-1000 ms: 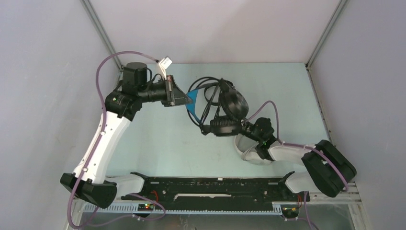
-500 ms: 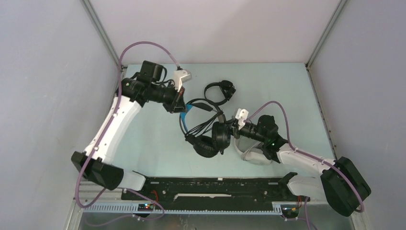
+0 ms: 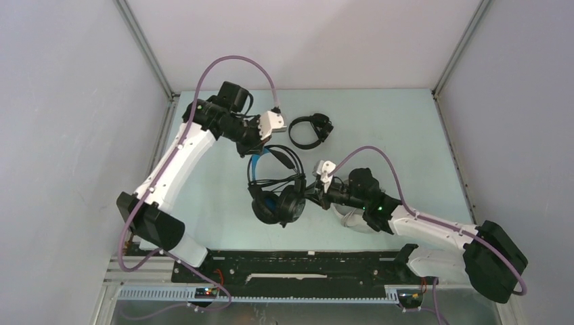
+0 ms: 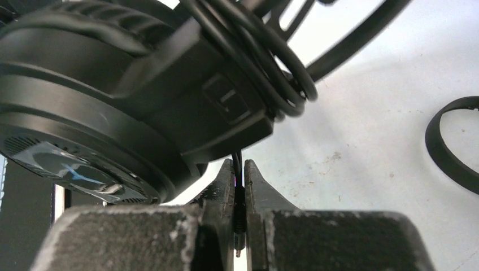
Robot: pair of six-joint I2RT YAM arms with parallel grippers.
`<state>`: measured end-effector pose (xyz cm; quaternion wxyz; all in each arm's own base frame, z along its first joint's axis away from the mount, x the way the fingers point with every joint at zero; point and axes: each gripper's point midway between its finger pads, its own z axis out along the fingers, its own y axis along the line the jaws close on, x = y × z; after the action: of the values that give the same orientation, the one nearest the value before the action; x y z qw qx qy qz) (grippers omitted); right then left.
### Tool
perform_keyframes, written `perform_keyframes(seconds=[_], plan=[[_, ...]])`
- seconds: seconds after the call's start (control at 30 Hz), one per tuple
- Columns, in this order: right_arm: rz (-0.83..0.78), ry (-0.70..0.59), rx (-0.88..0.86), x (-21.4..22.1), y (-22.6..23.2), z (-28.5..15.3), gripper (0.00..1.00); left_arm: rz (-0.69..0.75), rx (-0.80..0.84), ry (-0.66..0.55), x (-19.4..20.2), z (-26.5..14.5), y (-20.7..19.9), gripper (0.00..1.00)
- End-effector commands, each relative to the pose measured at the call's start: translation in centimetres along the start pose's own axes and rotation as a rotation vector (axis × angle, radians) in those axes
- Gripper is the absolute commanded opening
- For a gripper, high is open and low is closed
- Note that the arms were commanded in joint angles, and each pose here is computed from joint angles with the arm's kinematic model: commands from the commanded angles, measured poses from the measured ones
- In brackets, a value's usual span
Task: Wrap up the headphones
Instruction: Place the headphones at the center of the board.
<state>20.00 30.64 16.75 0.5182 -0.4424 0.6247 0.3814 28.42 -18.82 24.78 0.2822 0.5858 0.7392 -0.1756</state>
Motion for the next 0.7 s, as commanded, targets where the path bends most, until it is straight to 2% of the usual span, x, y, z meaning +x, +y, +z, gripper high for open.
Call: perform_keyframes(seconds=[0.0, 0.2, 0.37, 0.43, 0.67], plan=[[-0.055, -0.009, 0.139, -2.6, -2.3, 1.0, 0.0, 0.182, -0.044, 0.196, 3.2, -1.0, 2.3, 0.0], [-0.116, 0.054, 0.168, -1.4, -3.8, 3.8, 0.0, 0.222, -0.027, 0.372, 7.2, 0.9, 3.7, 0.0], [-0.157, 0.152, 0.246, 1.4, -5.2, 4.8, 0.0, 0.268, -0.142, 0.558, 11.3, 2.2, 7.2, 0.0], [-0.157, 0.176, 0.257, 2.2, -5.4, 4.8, 0.0, 0.291, -0.202, 0.582, 11.8, 2.9, 8.7, 0.0], [-0.21, 0.247, 0.238, 4.4, -4.4, 6.1, 0.0, 0.356, -0.254, 0.64, 12.3, 5.7, 10.8, 0.0]])
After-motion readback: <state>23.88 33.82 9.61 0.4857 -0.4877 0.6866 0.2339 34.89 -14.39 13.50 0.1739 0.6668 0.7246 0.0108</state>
